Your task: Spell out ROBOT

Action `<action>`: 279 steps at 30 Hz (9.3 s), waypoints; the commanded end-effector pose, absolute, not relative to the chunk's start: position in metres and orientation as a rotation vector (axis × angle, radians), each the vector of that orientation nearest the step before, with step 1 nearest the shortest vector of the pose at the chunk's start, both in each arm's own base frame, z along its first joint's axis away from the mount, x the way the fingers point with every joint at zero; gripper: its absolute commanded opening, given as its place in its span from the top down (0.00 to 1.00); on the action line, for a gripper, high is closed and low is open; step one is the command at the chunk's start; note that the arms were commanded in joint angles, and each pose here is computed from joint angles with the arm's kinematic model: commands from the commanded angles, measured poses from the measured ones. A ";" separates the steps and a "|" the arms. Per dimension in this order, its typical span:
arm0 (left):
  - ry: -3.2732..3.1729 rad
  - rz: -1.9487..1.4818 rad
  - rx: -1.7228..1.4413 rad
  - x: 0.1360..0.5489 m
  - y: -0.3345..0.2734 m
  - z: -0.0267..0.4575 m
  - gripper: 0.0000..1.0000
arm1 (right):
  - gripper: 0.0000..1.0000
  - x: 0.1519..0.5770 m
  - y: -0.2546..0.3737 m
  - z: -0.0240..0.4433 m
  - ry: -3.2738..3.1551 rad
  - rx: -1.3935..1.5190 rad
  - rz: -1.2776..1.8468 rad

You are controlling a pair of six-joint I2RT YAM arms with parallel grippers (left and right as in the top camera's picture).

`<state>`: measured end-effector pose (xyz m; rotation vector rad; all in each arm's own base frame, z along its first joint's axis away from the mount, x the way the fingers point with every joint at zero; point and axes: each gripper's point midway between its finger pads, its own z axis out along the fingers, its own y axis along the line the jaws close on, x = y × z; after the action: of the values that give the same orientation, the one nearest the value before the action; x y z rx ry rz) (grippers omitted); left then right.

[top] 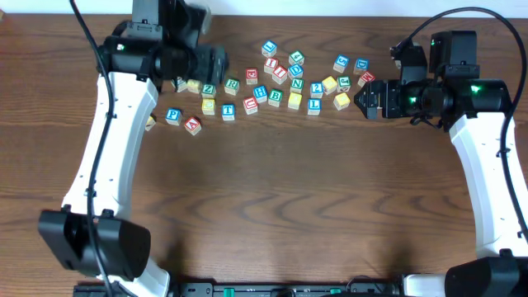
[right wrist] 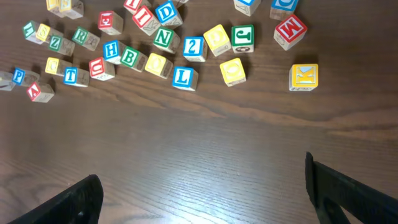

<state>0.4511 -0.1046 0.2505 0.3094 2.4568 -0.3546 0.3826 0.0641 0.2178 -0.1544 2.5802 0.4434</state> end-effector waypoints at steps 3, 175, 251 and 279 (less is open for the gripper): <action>2.507 -0.223 -0.110 0.498 -0.089 0.212 0.12 | 0.01 0.383 0.065 0.228 2.557 -0.172 0.451; 2.705 -0.036 0.272 0.397 -0.172 0.121 0.34 | 0.01 0.377 0.047 0.204 2.639 -0.114 0.321; 2.543 0.069 -0.227 0.411 -0.015 0.206 0.32 | 0.67 0.486 0.220 0.009 2.928 0.211 0.120; 2.499 0.058 -0.227 0.420 -0.016 0.212 0.31 | 0.76 0.398 0.270 0.051 3.084 -0.184 0.121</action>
<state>0.4170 -0.0200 0.2099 -0.2319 2.5042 0.0349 0.4131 0.2509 0.0428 -0.0842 3.0945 0.0922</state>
